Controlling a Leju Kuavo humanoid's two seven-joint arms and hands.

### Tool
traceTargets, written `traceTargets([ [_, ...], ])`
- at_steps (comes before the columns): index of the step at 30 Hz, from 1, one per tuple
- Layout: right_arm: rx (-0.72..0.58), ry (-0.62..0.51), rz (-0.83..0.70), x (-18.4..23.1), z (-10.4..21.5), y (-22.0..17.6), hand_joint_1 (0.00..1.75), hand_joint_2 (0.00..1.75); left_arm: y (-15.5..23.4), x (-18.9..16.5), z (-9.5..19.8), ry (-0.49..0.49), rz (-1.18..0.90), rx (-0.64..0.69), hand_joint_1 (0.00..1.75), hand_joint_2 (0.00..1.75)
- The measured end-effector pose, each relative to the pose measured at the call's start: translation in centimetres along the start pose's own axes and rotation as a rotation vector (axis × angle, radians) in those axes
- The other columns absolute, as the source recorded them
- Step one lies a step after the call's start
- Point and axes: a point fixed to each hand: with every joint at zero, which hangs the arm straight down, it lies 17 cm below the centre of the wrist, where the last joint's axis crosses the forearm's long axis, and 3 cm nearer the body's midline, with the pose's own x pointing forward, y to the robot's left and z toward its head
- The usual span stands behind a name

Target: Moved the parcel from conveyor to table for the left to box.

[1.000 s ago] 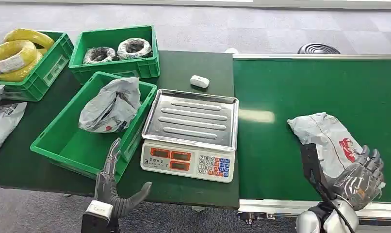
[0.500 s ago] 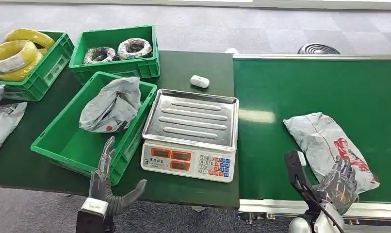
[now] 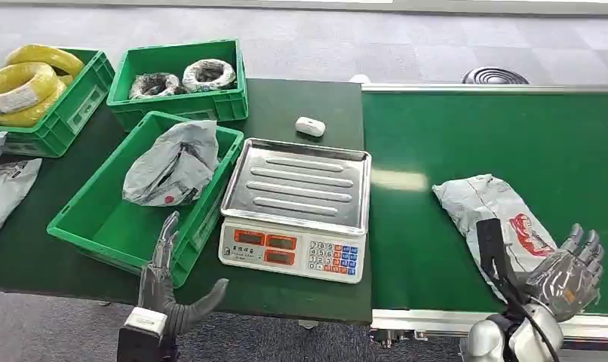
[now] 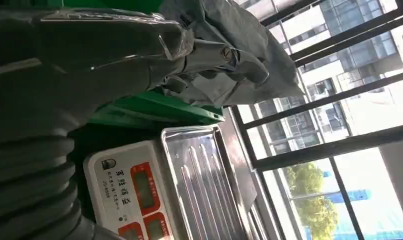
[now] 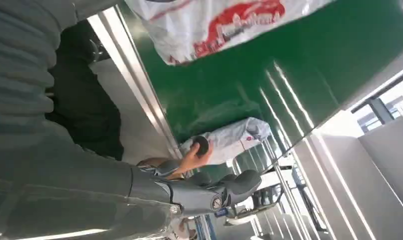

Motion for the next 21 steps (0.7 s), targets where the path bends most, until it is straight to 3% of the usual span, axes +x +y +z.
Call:
traceTargets([
  [6,0.081,0.006,0.023,-0.5,-4.6,4.0,0.00,1.75,-0.8,0.2,-0.7,-0.016,0.019,-0.034,0.00,1.75],
  [21,0.339,0.064,0.067,-1.6,-6.2,11.6,0.00,1.75,-1.6,0.0,-1.0,-0.018,0.032,-0.062,0.00,1.75],
])
